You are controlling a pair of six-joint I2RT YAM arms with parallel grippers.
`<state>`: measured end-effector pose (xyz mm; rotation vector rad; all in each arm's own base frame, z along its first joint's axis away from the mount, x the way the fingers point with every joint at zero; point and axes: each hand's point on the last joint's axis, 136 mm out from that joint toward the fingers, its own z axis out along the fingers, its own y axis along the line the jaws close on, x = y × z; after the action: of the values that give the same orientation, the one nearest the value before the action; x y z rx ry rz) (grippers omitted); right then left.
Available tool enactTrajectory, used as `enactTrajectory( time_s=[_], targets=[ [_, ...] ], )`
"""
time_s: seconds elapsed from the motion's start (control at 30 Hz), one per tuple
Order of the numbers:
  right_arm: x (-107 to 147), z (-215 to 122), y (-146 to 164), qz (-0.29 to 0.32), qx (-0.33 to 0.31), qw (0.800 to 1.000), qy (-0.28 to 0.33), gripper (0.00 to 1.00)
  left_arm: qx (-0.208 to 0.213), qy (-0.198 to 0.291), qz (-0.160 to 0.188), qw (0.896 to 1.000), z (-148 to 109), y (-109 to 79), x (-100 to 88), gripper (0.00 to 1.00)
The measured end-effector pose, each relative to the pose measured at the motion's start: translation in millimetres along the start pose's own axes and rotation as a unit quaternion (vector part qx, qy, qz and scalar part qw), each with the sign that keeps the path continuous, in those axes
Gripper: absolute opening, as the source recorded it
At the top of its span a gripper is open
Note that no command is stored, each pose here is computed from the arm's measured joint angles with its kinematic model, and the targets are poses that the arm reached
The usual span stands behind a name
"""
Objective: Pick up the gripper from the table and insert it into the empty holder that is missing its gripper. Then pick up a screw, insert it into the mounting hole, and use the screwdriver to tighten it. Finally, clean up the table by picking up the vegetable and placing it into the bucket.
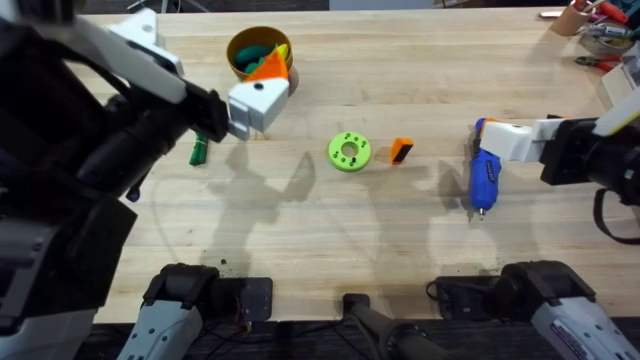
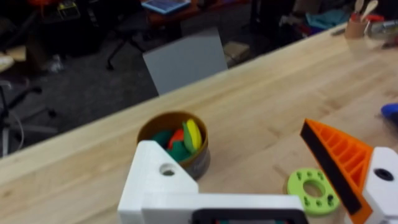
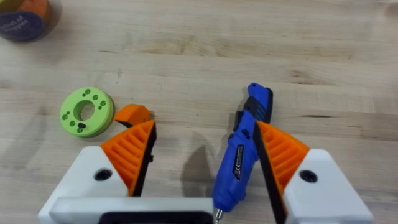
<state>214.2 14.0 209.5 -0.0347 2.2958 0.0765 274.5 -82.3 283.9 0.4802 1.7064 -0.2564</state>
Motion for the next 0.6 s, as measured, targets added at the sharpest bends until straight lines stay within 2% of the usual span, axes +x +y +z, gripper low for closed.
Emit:
enactTrajectory(
  time_s=[0.17,0.37,0.5,0.6],
  targets=[
    [3,0,0,0.0,-0.001,1.0,0.007,0.91,-0.003,0.022,-0.007,1.0,-1,0.0,12.3,0.994],
    [4,0,0,0.0,-0.001,1.0,0.008,0.91,-0.031,0.07,-0.021,0.997,-6,7.0,34.2,0.994],
    [4,0,1,0.0,-0.002,1.0,0.008,0.91,-0.059,0.143,-0.046,0.987,-21,16.2,52.6,0.994],
    [4,0,1,0.0,-0.002,1.0,0.008,0.91,-0.099,0.188,-0.069,0.975,-38,34.7,48.8,0.994]
  ],
)
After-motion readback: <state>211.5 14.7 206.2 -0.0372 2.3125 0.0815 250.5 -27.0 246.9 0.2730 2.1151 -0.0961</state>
